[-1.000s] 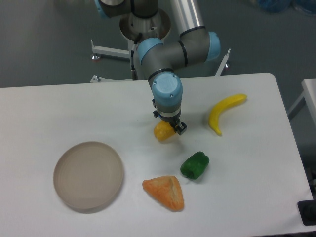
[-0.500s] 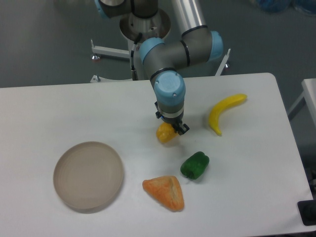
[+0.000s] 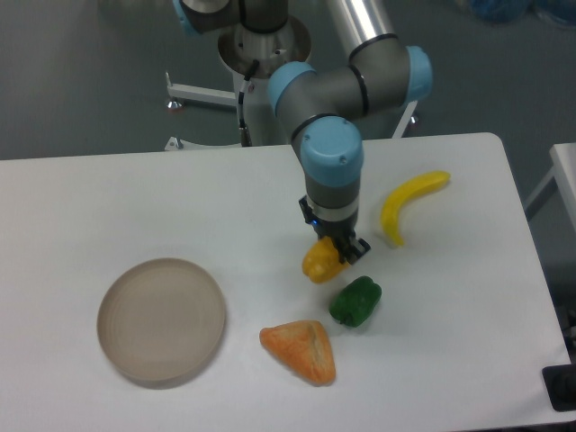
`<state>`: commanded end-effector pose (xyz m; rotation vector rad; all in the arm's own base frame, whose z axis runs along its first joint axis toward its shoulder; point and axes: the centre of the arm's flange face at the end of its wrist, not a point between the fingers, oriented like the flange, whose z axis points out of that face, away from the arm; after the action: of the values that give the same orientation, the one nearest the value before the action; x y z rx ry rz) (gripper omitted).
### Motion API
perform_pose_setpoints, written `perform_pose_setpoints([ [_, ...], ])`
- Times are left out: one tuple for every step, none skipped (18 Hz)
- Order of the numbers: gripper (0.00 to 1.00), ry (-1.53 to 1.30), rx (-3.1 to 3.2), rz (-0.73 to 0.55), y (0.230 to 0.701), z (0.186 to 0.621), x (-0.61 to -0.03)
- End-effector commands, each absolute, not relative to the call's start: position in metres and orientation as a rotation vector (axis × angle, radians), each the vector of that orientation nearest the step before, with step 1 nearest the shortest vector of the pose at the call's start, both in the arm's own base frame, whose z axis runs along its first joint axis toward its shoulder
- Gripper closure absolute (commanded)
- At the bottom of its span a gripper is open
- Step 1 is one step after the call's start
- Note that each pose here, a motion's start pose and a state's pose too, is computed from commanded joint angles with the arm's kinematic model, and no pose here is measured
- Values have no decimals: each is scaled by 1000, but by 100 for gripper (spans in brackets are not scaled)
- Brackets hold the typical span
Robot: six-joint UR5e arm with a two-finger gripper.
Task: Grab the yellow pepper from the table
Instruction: 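Lift the yellow pepper and carry it over the green pepper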
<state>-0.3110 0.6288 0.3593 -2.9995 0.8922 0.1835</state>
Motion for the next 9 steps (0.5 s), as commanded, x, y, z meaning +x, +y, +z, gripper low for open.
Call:
perform_pose_setpoints([
  [63,892,-2997,184,629,359,-311],
  [63,892,-2997,184,630,358,-312],
  [63,889,-2999,185,630,357,-312],
  [63,890,-3002,183,631,355,-312],
  [63,891,-3003,185,630,355,-313],
  [63,893,-3003,185,631,354,-313],
  [63,893,-3003,185,631,354,-313],
  [63,890,-3002,183,631,354,-313],
  [63,891,-3004,186,631,354,-313],
])
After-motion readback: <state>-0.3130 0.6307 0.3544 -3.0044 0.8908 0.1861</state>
